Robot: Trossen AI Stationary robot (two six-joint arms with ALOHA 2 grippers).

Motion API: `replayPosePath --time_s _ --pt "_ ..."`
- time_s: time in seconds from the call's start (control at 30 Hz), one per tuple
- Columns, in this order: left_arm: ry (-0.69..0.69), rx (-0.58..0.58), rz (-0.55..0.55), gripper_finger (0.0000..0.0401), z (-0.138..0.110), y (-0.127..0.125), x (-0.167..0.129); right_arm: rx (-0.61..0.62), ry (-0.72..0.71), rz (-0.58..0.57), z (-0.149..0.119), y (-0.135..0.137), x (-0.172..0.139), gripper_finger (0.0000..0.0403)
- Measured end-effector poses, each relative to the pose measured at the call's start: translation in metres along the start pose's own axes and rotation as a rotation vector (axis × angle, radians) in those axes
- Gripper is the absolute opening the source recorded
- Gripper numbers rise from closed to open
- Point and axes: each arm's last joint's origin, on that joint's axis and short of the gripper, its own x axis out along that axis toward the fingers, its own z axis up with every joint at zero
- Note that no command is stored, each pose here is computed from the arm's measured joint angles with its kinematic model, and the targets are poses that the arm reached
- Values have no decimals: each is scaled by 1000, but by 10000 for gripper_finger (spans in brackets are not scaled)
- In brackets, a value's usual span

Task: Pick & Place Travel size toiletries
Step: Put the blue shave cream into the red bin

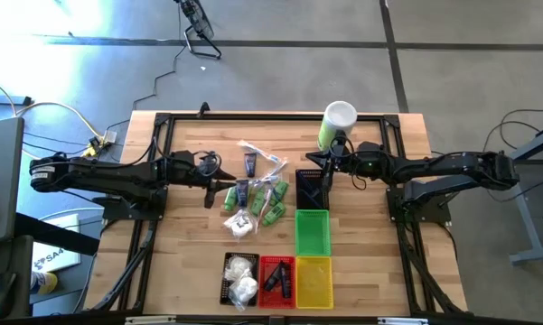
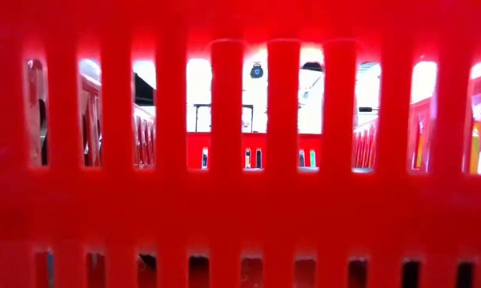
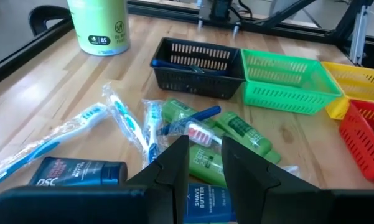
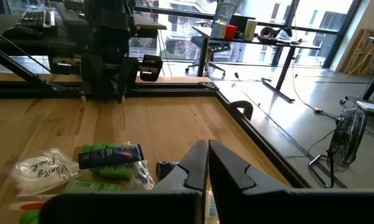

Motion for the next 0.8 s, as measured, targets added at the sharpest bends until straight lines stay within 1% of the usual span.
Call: replayPosePath --time_s 0.2,0.37,0.53,0.67,0.73,0.8 --pt "31 -4 30 93 -3 1 0 1 0 3 0 0 0 8" --pt "51 -18 42 93 -5 1 0 -21 0 3 0 0 0 8" --pt "57 -65 43 93 -6 2 0 -23 0 3 0 0 0 8" --pt "94 -75 47 93 -9 2 0 -24 0 4 0 0 0 8" --pt "113 -77 50 99 -11 2 -1 -24 0 5 0 0 0 8" --pt "116 -79 56 113 -11 2 -1 -24 0 6 0 0 0 8"
